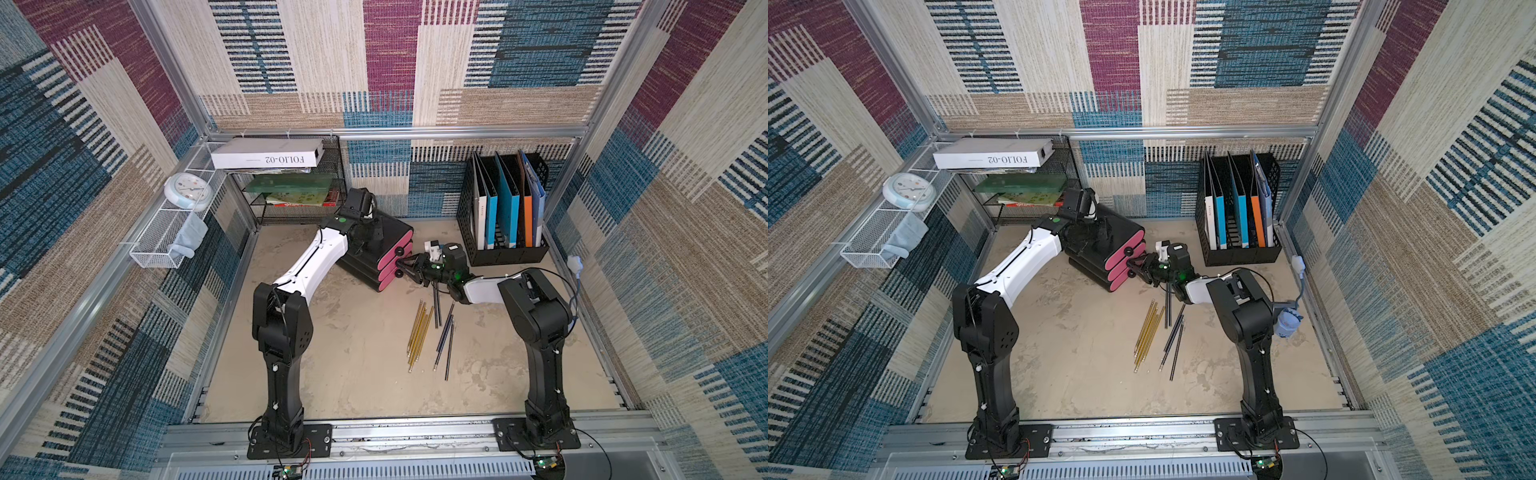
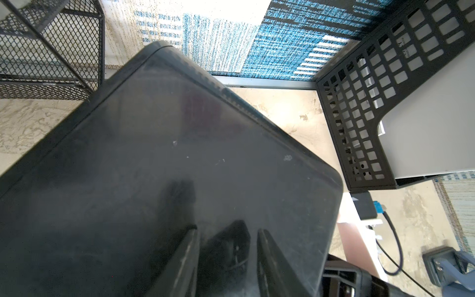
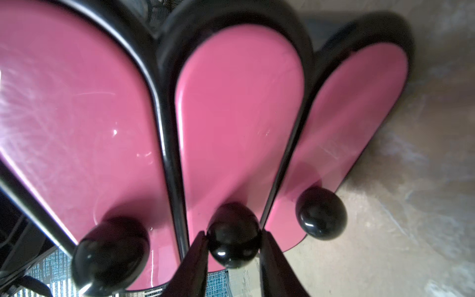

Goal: Please place the pencils in the drawer according to their color
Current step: Open the drawer in the storage box.

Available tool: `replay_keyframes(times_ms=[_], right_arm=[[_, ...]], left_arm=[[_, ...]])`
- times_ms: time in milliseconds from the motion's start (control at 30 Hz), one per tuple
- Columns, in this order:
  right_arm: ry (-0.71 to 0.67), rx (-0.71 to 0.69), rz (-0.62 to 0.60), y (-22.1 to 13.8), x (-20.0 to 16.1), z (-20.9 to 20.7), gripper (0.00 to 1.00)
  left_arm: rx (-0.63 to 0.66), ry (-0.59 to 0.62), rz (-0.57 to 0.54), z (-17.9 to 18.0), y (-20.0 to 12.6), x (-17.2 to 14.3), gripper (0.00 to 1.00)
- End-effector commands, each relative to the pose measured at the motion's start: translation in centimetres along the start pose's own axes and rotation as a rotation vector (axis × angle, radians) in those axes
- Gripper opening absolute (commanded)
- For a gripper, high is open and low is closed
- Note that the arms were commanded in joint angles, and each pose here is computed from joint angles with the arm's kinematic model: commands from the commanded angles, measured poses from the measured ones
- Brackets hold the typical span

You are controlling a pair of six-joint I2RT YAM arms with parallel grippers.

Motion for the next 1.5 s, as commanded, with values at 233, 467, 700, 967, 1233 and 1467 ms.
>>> replay_keyframes(times_ms=[233, 467, 700, 967, 1233, 1467], right_arm=[[-0.042, 0.037, 0.000, -1.3, -0.4, 1.5, 0.34], [-0.046, 0.028, 0.002, -2.5, -1.1, 1.6, 0.33], [-0.054, 0.017, -0.002, -3.9, -1.8, 1.9, 0.33], [-0.056, 0.004, -0.002, -5.6, -2.8, 1.8, 0.33], [-0.052, -0.008, 0.002, -6.9, -3.6, 1.5, 0.33], [-0.049, -0.024, -0.002, -8.1, -4.0, 1.1, 0.34]], left_arm=[[0.127, -0.036, 0.212, 2.2, 0.7, -3.3, 0.41], [0.125, -0.038, 0.212, 2.2, 0.7, -3.4, 0.41], [0.120, -0.043, 0.213, 2.2, 0.7, -3.4, 0.41], [0.118, -0.047, 0.214, 2.1, 0.8, -3.6, 0.40], [0.114, -0.048, 0.214, 1.8, 0.9, -3.7, 0.40], [0.115, -0.049, 0.218, 1.7, 1.0, -3.9, 0.40]])
Point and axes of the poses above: each gripper's point midway between its finger pads, its own y axis out along the fingers, its own z axis along the line the jaws close on, x = y × z, the point moved 10 cm from there along -y, back along the fingers, and after that the axes turned 14 degrees about -y, right-handed, at the moved point
